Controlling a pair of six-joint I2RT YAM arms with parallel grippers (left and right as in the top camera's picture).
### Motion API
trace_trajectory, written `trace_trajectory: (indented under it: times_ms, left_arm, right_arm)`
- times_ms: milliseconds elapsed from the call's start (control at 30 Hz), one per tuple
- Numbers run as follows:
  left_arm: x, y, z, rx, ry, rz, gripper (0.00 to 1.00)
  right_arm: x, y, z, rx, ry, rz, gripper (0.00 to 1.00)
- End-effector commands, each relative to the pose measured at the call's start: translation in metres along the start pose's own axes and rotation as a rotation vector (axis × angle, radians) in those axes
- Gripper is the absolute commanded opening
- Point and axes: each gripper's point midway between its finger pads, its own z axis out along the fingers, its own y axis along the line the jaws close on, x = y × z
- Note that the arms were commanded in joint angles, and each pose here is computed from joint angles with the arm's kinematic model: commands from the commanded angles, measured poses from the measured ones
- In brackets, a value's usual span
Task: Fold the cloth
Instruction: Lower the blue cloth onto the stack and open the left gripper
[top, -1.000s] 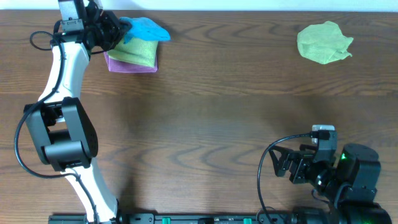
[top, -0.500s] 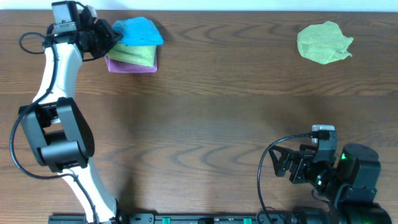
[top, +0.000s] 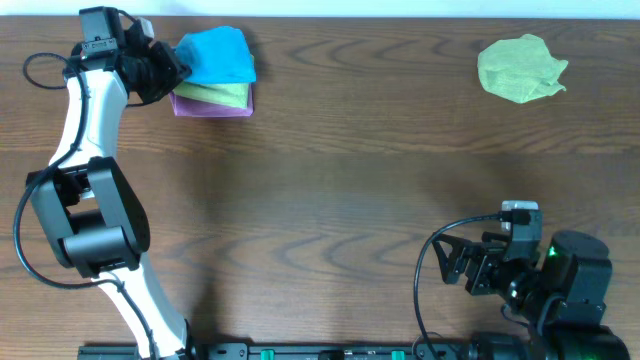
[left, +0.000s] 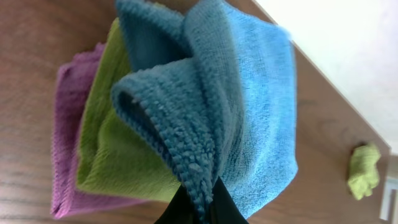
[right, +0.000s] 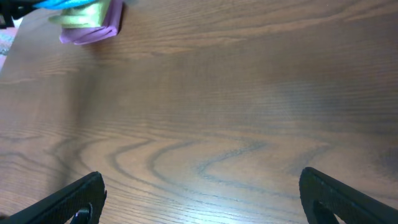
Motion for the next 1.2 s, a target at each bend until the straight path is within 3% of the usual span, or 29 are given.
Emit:
trace_trajectory:
  times_ms: [0,433,1167]
  left_arm:
    - [-0.005,0.013,-0.001,-0.076,-0.012,0.070,0.06]
    - [-0.003,0.024,-0.002,-0.137,-0.005,0.089,0.08]
    - [-0.007,0.037,-0.015,-0.231,-0.026,0.135,0.77]
  right_arm:
    - [0.000,0.000,0.000,-0.005,-0.002,0.019,0.99]
    - [0.000,0.000,0.000,-0.005,-0.002,0.019,0.99]
    - [0.000,0.000,0.000,-0.005,-0.003,0.019,0.99]
